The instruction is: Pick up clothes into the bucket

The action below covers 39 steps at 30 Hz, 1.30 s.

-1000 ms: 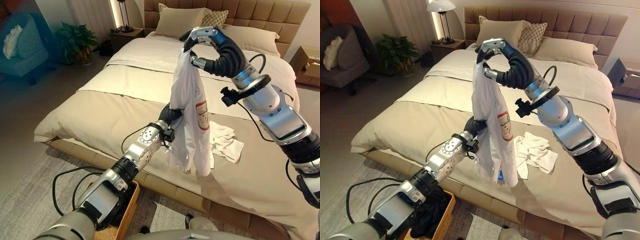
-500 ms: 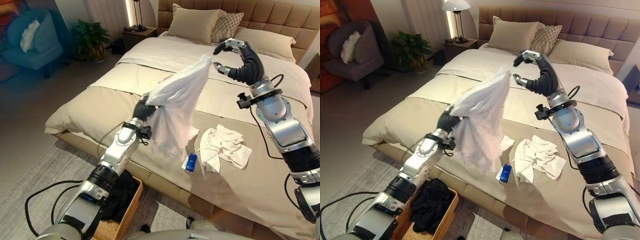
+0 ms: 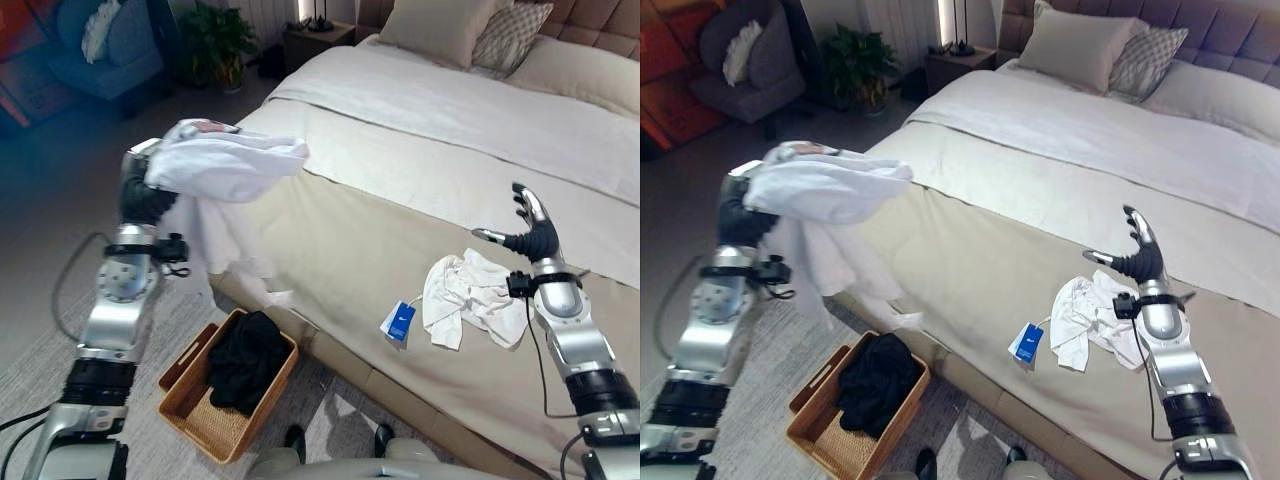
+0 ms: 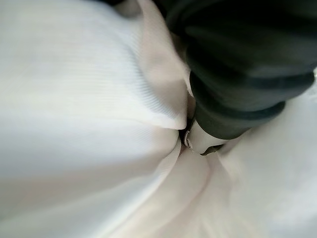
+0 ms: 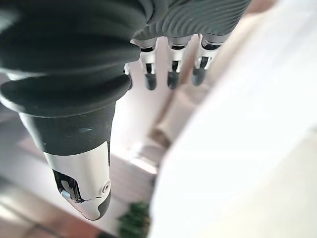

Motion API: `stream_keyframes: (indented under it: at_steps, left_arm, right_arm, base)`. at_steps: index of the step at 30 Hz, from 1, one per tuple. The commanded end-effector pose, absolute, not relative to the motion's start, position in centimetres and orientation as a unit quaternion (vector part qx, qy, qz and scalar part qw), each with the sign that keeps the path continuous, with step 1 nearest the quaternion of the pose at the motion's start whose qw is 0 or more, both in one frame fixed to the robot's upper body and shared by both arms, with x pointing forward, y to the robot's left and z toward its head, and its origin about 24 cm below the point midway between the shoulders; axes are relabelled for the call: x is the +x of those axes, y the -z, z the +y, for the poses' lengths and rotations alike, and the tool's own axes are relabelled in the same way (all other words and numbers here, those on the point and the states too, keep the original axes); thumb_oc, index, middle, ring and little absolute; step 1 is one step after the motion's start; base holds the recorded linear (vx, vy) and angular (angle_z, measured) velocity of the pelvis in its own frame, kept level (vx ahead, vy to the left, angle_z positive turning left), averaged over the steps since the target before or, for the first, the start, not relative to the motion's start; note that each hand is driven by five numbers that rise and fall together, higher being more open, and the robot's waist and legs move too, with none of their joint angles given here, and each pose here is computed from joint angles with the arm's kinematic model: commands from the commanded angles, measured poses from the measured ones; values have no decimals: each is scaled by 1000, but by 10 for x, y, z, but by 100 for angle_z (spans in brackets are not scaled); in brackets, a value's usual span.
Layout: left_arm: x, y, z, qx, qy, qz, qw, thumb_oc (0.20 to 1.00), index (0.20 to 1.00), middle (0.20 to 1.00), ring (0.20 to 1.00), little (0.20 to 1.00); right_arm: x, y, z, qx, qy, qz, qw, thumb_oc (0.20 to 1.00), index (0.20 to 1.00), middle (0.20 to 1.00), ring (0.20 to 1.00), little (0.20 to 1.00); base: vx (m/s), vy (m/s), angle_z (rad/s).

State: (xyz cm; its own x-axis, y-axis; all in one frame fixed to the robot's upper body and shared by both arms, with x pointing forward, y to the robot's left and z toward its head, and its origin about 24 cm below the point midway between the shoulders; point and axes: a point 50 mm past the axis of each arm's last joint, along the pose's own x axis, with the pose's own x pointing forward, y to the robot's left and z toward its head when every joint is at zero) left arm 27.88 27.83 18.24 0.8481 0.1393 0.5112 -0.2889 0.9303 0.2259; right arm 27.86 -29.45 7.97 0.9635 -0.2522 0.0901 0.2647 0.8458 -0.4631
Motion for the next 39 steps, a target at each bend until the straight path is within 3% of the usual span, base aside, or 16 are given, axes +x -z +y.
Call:
stream_keyframes:
  at_steps: [1,9,20,33,38,39]
  left_arm:
    - [259,-236,281,186,-119,-378,899,200,200,200,200,200]
    - [236,-217,324,207,-217,-335,893,200,200,200,200,200]
    - [240,-157,335,222,-255,-212,917,200,200,200,200,200]
    - [262,-116,367,387,-336,-68,856,200,200,200,200,200]
    - [270,-130,364,403,-346,-88,843,200,200,200,200,200]
    - [271,-128,381,416,-372,-57,828,200,200,200,200,200]
  right_arm:
    - [282,-95,-299,-229,160,-55,959,1000,1000,1000,1000,1000]
    - [251,-14,-309,-180,206,94,957,1000,1000,1000,1000,1000]
    - [211,47,-311,-209,192,238,929,1000,1000,1000,1000,1000]
    - [232,16,-310,-225,204,146,941,1000,1000,1000,1000,1000]
    - [240,3,-304,-216,208,104,948,1000,1000,1000,1000,1000]
    - [242,0,-301,-212,205,93,951,1000,1000,1000,1000,1000]
  base:
    - [-35,11,5]
    - [-53,16,6]
    - [-50,21,2]
    - [-81,18,-3]
    - [-96,-9,2]
    - [-64,-27,12]
